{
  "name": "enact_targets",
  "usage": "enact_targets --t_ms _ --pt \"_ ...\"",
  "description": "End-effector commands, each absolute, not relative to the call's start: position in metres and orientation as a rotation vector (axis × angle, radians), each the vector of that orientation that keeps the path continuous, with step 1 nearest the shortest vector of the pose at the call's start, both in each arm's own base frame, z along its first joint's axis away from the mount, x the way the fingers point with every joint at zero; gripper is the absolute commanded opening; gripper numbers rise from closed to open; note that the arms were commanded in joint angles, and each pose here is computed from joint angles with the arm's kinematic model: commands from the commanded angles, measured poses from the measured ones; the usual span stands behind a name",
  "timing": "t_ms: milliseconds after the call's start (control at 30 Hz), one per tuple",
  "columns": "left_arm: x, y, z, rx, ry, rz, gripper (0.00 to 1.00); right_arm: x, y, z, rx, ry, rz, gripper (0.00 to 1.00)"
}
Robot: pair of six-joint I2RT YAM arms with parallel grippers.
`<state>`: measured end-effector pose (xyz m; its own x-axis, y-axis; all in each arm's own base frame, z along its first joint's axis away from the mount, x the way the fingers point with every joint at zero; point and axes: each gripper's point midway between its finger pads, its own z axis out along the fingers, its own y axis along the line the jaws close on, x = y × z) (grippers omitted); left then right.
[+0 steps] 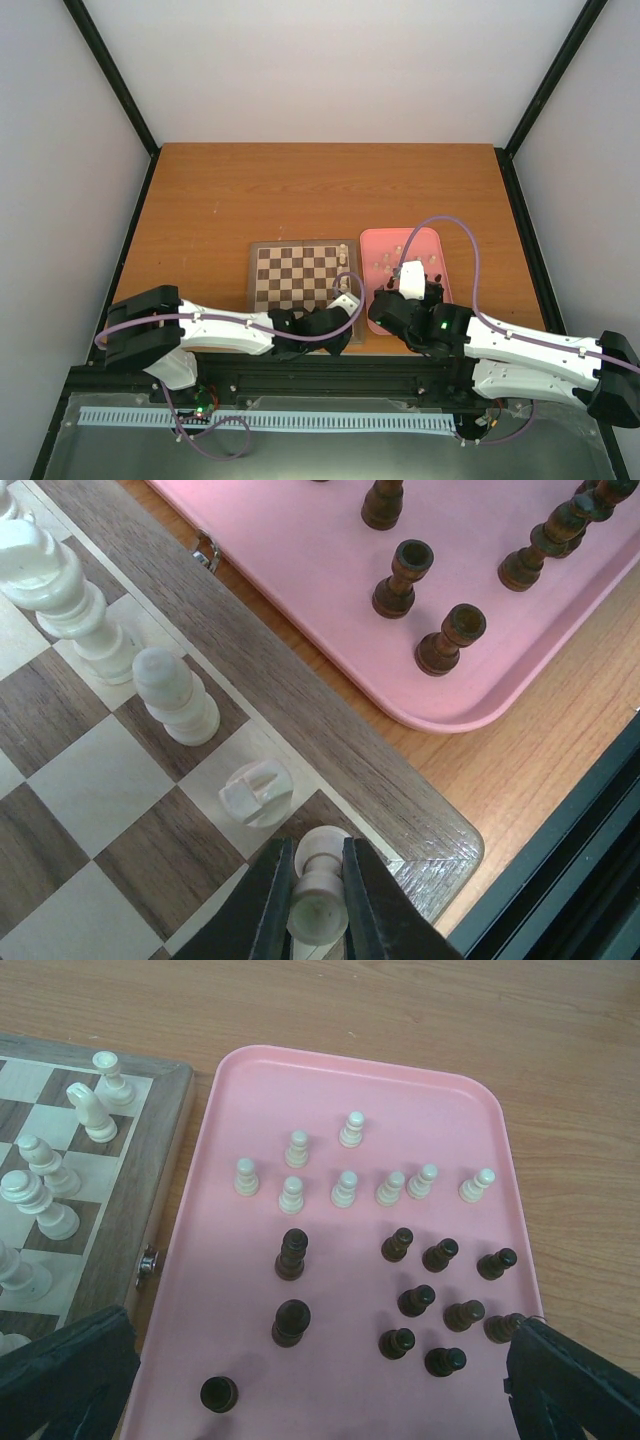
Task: Set up the chess pieces on the board
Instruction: Place the chess piece on the chessboard.
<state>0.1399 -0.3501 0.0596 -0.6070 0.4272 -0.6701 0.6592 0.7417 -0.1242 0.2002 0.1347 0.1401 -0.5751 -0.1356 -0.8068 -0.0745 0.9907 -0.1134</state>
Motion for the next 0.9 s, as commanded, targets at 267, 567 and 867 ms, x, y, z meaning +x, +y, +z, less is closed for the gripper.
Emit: enact_targets --t_ms 267,567,867 --pt "0.136 -0.353 0.067 0.837 2.346 -0.428 0.01 0.203 0.131 0.146 -0.105 2.147 -0.080 1.00" --pt "0.136 -0.358 0.059 0.862 2.361 -0.406 0.01 0.203 0.131 0.146 -0.108 2.147 -0.076 1.00" --pt "0.134 -0.355 0.058 0.880 2.380 -0.383 0.01 0.203 0.131 0.146 -0.106 2.147 -0.069 1.00"
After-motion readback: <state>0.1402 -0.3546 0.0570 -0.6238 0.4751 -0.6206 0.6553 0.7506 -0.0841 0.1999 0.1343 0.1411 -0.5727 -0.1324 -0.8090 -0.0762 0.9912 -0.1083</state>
